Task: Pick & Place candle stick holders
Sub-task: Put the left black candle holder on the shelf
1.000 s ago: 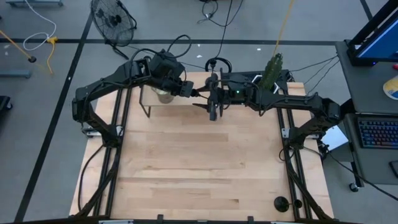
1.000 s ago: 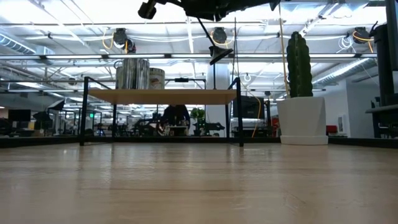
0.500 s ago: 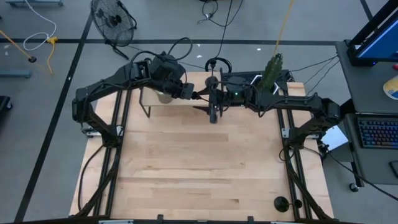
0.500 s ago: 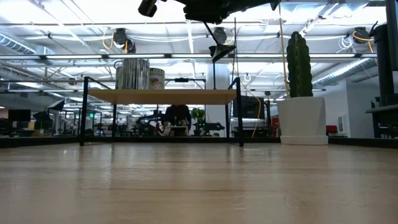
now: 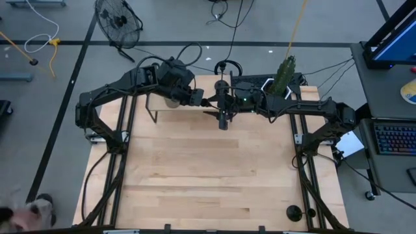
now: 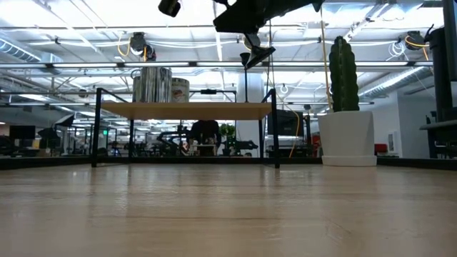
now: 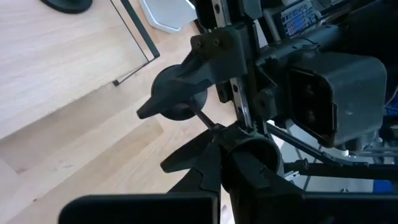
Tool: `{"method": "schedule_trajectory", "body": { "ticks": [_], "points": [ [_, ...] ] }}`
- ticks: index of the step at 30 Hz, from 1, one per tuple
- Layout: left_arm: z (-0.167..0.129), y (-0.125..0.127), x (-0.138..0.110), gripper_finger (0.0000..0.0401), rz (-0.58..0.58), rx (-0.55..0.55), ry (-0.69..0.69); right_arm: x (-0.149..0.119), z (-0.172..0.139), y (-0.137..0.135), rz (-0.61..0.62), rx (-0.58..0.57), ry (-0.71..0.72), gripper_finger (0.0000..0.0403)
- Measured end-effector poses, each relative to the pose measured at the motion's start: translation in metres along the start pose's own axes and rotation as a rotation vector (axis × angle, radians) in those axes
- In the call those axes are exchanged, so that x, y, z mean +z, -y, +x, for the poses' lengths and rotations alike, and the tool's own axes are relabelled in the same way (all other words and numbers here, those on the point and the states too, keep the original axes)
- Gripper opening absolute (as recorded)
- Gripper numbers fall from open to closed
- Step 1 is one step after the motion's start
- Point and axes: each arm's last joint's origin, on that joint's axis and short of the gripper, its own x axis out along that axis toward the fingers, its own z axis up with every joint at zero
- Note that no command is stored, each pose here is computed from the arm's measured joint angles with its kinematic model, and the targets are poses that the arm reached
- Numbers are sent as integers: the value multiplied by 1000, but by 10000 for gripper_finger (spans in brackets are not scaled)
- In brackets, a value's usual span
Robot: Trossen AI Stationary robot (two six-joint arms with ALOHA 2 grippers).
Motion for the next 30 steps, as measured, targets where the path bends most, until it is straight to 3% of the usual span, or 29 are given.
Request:
{"method": "schedule_trajectory", "body": {
  "ticks": [16, 30],
  "points": [
    [13, -4, 0, 7, 12, 38, -25, 13, -3, -14, -33, 22, 79, 203],
    [23, -6, 0, 7, 28, 55, -51, 15, -2, -16, -56, -38, 82, 203]
  ]
}}
